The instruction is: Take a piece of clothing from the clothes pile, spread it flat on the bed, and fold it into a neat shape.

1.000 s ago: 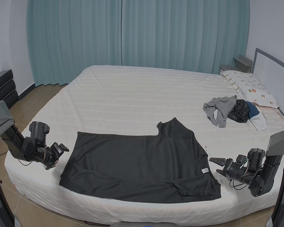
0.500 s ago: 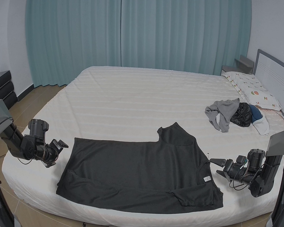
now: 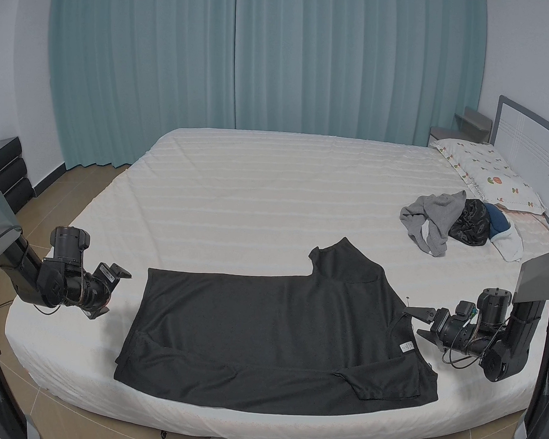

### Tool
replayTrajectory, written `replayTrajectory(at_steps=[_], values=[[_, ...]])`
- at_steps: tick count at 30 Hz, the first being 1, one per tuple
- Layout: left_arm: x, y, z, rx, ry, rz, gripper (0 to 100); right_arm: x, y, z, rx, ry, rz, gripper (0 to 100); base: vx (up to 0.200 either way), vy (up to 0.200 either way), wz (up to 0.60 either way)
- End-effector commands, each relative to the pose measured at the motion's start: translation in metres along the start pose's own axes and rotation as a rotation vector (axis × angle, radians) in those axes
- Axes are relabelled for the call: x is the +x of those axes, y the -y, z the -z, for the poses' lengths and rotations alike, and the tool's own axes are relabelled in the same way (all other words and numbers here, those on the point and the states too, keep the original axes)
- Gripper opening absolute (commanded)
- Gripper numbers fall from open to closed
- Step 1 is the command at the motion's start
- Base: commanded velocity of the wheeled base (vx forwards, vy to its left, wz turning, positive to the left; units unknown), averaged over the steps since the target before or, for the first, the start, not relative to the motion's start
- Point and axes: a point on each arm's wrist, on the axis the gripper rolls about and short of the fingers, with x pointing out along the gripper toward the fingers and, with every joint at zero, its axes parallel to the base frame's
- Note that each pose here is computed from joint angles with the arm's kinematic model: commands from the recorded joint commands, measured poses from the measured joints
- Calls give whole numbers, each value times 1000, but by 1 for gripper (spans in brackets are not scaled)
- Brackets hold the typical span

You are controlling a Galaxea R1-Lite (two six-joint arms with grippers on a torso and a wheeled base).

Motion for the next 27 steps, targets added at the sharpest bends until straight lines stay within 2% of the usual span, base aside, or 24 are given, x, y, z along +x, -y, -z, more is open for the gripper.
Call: replayTrajectory(at_steps=[1, 5, 13, 18, 19, 20, 24, 27], values=[[3, 5, 0, 7, -8, 35, 100, 1, -1, 1, -2, -5, -3, 100, 0, 0, 0], [7, 18, -10, 14, 7, 93, 100, 1, -1, 1, -2, -5, -4, 100, 0, 0, 0], [50, 39, -9, 59, -81, 190, 100, 1, 0, 1, 1, -9, -2, 100, 0, 0, 0], [81, 46, -12, 147, -96, 229, 100, 3, 2, 2, 4, -11, 4, 100, 0, 0, 0], [91, 48, -15, 193, -85, 237, 100, 3, 3, 3, 5, -14, 5, 100, 0, 0, 0], [91, 48, -15, 193, -85, 237, 100, 3, 3, 3, 5, -14, 5, 100, 0, 0, 0], [104, 40, -15, 322, -78, 230, 100, 4, 4, 4, 8, -18, 8, 100, 0, 0, 0], [107, 38, -15, 338, -78, 227, 100, 5, 6, 4, 9, -17, 12, 100, 0, 0, 0]])
